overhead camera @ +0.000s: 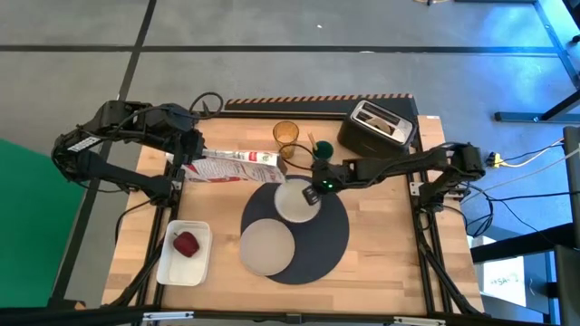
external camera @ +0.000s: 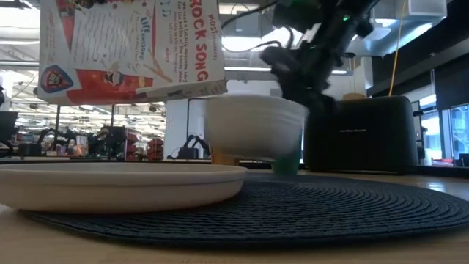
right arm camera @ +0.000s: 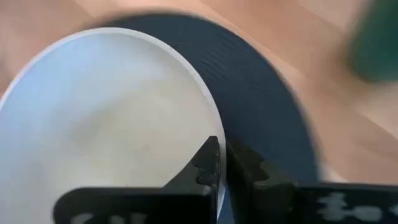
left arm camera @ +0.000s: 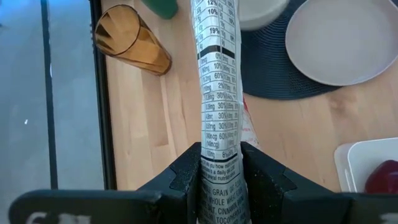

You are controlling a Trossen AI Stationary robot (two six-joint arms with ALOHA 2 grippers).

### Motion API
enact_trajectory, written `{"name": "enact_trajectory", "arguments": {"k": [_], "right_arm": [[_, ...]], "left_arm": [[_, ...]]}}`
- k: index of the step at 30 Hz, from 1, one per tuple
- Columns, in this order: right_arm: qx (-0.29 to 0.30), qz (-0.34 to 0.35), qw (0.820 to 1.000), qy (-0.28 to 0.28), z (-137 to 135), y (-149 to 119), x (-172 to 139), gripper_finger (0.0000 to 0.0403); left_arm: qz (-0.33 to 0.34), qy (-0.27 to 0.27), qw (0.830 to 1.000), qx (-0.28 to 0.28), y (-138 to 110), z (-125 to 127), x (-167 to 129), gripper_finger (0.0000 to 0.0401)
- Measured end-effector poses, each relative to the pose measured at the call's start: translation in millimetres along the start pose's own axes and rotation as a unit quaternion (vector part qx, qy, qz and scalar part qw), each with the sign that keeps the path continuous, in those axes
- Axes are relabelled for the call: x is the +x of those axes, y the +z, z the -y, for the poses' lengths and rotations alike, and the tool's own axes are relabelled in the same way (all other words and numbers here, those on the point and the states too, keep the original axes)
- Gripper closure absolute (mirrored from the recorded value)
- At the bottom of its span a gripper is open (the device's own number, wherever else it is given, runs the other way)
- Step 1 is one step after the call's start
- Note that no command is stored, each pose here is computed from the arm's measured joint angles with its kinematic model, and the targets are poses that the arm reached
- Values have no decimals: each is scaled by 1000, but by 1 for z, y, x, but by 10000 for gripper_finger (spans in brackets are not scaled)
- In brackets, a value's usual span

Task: Arrange a breakfast setting
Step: Pour the cereal from the cereal box into the white bowl

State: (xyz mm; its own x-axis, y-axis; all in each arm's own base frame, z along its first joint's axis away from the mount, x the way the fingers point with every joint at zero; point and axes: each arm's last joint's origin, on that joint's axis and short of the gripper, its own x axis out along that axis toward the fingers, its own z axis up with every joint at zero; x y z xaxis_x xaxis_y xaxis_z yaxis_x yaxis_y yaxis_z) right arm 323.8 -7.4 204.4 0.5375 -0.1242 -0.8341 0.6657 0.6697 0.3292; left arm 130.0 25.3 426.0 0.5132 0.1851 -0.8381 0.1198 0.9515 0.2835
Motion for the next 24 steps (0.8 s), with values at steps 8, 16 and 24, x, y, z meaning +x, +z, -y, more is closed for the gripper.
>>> {"name": "enact_trajectory", "arguments": {"k": [8, 16, 24], "right_arm": [[-65, -3, 997, -30, -5, -18, -8, 398], [-71, -1, 997, -32, -1, -28, -2, 391], [-69, -3, 997, -27, 1, -31, 1, 290]], "left_arm": [[-20, -12, 1000, 3, 9, -2, 13, 307], [-40, -25, 999, 25, 22, -4, 29, 307], [-23, -27, 999, 30, 31, -7, 37, 308]]}}
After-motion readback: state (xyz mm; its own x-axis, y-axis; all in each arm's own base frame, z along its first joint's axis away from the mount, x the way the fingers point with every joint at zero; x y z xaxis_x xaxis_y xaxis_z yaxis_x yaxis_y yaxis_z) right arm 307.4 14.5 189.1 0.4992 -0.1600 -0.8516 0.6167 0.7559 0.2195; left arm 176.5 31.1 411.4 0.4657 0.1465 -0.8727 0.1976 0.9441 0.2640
